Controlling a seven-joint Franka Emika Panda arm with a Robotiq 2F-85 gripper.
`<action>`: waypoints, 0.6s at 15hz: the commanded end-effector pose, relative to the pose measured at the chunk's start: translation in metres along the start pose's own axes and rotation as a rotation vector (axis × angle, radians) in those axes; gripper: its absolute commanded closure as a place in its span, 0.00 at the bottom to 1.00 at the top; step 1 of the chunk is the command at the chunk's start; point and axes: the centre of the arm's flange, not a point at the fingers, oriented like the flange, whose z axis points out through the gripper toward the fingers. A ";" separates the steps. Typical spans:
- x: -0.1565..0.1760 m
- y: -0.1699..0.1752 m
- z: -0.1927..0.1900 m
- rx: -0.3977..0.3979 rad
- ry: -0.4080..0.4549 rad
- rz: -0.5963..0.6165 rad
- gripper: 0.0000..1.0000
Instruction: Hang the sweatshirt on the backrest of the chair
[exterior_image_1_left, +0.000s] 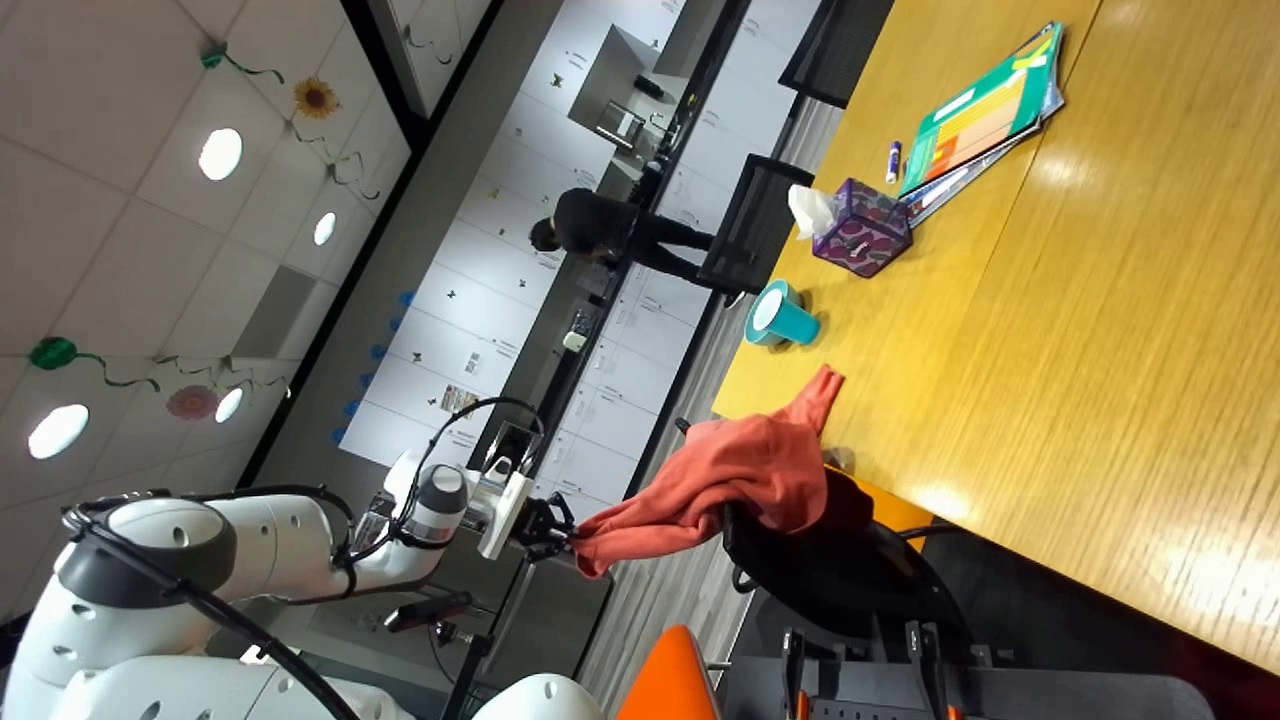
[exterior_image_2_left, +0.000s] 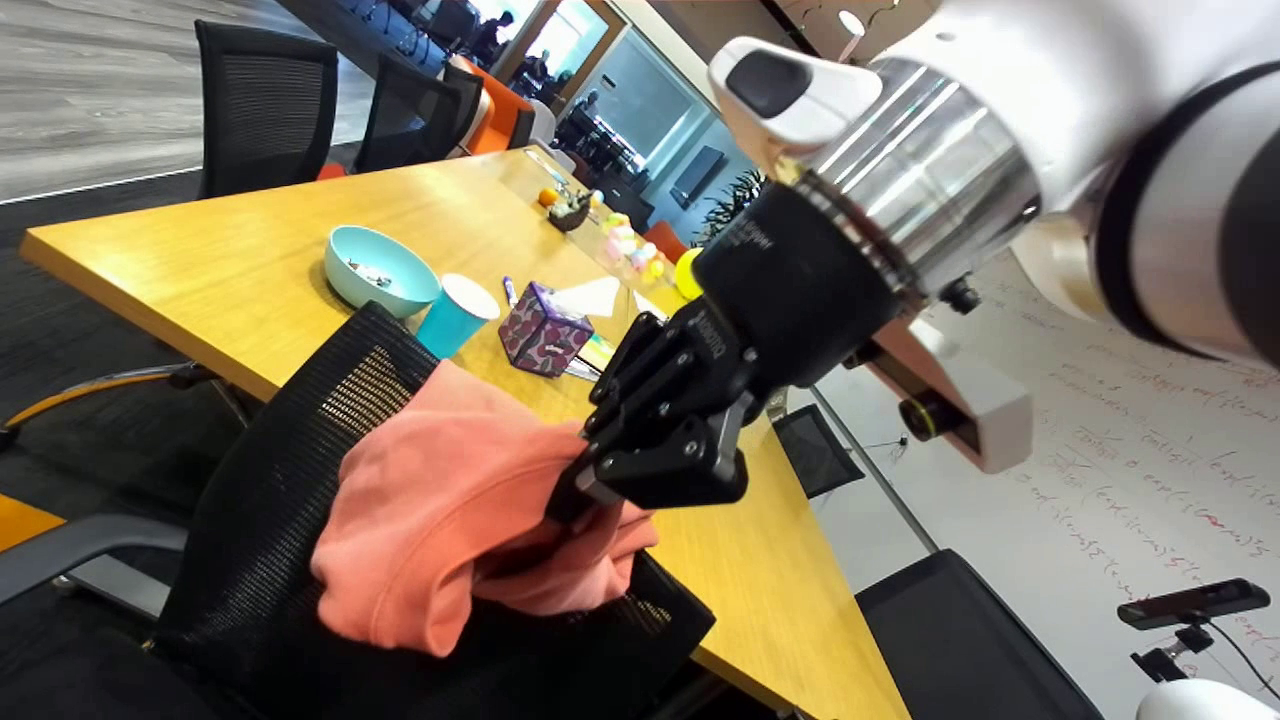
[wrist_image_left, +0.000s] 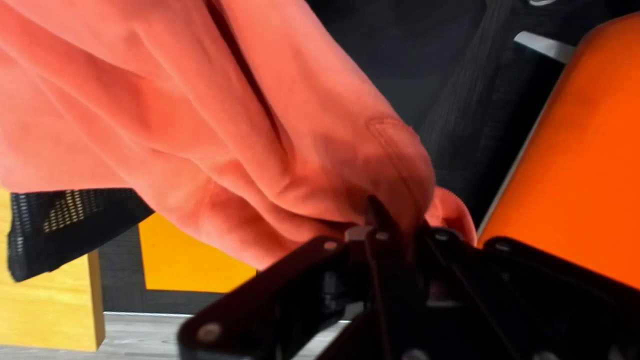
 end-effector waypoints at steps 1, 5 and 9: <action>0.001 0.011 0.017 0.059 -0.030 -0.030 0.60; 0.003 0.013 0.030 0.077 -0.057 -0.034 0.30; 0.001 0.015 0.029 0.056 -0.057 -0.022 0.01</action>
